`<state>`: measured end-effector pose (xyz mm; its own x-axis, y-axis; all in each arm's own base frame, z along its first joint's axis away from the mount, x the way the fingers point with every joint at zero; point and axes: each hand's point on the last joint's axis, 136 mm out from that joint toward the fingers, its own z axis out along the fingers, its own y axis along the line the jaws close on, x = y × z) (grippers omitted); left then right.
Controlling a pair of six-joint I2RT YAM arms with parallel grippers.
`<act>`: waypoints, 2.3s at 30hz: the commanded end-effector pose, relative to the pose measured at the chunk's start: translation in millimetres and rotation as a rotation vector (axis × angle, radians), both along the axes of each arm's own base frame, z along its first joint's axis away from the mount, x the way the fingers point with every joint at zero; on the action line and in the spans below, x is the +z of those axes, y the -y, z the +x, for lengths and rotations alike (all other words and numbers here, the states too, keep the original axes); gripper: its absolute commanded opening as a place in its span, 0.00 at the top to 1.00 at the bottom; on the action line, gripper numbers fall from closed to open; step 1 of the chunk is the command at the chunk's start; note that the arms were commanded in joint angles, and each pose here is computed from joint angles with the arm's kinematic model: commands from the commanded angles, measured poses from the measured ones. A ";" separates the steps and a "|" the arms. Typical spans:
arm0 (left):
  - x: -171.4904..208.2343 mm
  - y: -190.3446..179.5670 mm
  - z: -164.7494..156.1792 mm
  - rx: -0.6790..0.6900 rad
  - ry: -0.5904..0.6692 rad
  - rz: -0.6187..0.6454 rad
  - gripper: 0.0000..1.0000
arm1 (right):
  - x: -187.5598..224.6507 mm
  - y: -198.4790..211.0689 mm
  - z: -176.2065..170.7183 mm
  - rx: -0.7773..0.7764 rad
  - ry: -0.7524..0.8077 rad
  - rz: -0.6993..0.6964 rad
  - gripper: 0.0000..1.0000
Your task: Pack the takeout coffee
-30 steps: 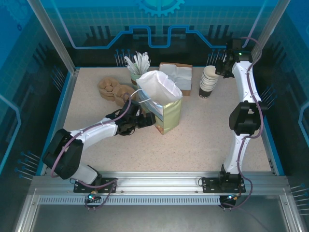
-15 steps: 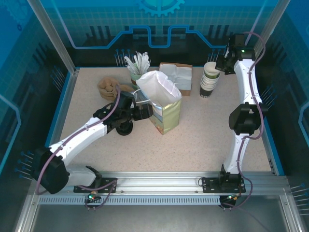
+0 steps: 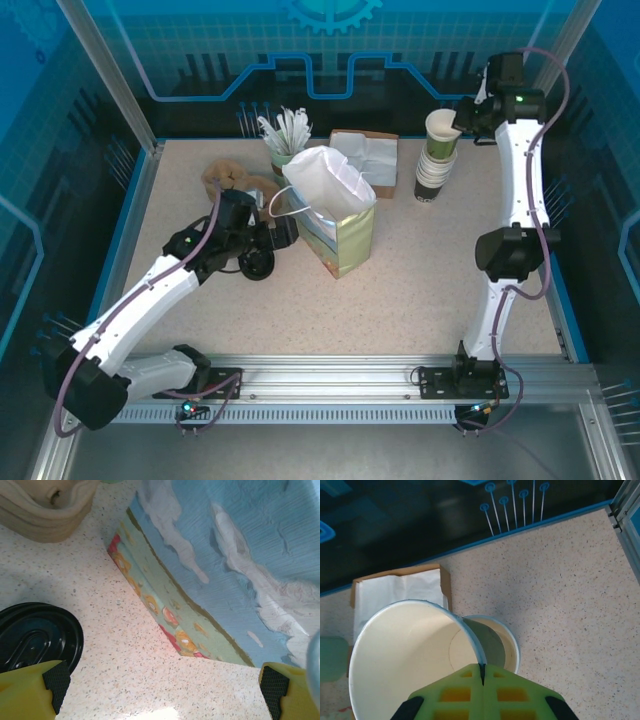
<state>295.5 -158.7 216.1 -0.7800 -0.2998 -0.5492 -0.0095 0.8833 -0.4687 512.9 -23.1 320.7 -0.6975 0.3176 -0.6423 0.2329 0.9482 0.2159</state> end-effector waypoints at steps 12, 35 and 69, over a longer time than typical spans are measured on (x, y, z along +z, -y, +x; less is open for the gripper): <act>38.7 -20.4 -22.0 0.000 0.028 -0.010 0.01 | 100.9 -33.0 -125.0 0.092 0.119 0.087 1.00; -31.1 40.1 13.6 -0.050 -0.085 -0.113 0.11 | -102.4 -134.9 -303.6 0.348 -0.080 0.276 1.00; -50.1 130.0 42.4 -0.117 -0.088 -0.174 0.15 | -188.7 -218.9 -293.6 0.391 -0.053 0.210 1.00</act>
